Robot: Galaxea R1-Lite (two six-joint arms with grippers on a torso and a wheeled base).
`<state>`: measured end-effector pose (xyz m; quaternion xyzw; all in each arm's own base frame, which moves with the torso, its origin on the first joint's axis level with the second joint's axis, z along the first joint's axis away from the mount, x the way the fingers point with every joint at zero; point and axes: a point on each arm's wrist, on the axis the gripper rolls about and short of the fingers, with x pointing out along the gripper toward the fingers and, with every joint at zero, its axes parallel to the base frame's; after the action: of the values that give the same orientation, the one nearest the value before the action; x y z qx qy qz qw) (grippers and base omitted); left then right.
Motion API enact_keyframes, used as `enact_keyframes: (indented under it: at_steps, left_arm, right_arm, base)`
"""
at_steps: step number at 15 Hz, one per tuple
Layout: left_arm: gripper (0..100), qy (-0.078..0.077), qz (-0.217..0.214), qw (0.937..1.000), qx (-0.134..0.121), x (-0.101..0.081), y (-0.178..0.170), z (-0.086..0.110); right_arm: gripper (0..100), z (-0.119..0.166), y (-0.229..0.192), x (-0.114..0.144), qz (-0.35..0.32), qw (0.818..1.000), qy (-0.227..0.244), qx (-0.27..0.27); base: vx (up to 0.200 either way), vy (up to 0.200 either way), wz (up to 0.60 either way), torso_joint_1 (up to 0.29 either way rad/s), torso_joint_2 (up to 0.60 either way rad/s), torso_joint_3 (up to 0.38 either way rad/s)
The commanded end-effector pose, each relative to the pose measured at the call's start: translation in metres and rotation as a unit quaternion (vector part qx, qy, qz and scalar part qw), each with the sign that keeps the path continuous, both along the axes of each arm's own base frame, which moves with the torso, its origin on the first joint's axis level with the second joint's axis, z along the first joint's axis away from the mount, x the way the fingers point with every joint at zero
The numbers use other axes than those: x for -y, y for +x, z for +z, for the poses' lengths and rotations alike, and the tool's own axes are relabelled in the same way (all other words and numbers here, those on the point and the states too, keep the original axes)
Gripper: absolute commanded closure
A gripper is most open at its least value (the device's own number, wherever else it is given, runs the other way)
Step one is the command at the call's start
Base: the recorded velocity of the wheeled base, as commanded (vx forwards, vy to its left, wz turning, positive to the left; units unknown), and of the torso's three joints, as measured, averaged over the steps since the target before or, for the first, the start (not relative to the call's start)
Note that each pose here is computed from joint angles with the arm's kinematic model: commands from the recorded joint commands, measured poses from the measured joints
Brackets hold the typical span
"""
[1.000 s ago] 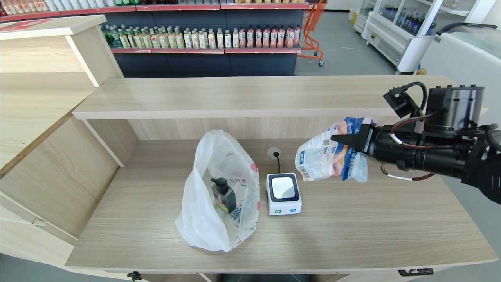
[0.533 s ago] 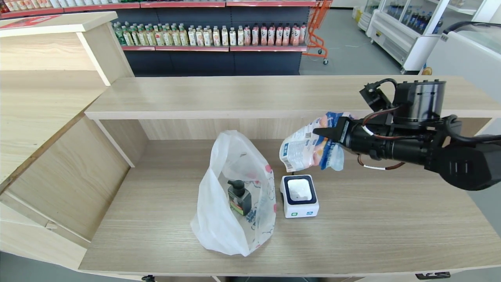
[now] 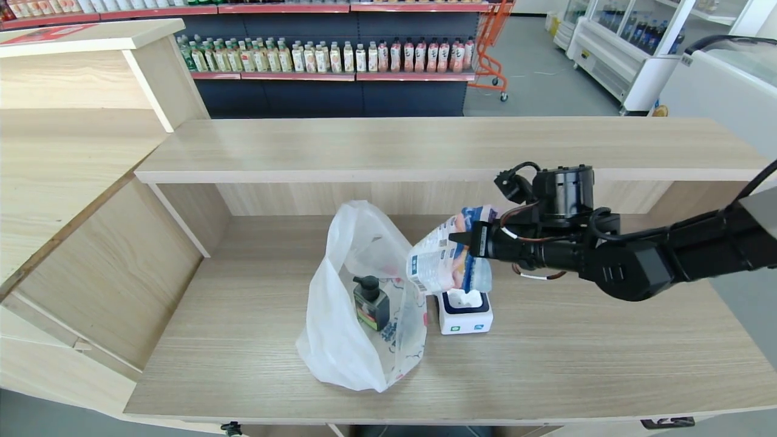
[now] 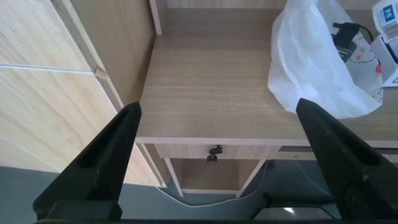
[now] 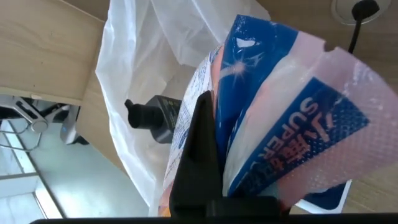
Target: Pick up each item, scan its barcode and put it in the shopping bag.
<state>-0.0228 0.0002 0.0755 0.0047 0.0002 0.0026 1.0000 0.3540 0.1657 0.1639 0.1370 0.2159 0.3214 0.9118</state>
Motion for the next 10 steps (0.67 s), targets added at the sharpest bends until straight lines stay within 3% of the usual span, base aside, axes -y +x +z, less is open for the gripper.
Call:
enact_keyframes:
  at_steps: [1,5,10]
  left_arm:
    - [0,0.0,0.001,1.0,-0.001,0.0,0.0,0.0]
    - [0,0.0,0.001,1.0,0.0,0.0,0.0,0.0]
    - [0,0.0,0.002,1.0,-0.001,0.0,0.0,0.0]
  right_arm:
    - [100,-0.014,0.011,-0.016,0.015,1.0,-0.01,-0.002]
    - [100,-0.039,0.021,-0.03,0.052,0.996,-0.073,0.03]
    - [100,-0.049,0.027,-0.051,0.106,0.989,-0.079,0.071]
  base:
    - [0.0,0.0,0.0,0.0,0.0,0.0]
    - [0.0,0.0,0.0,0.0,0.0,0.0]
    - [0.0,0.0,0.0,0.0,0.0,0.0]
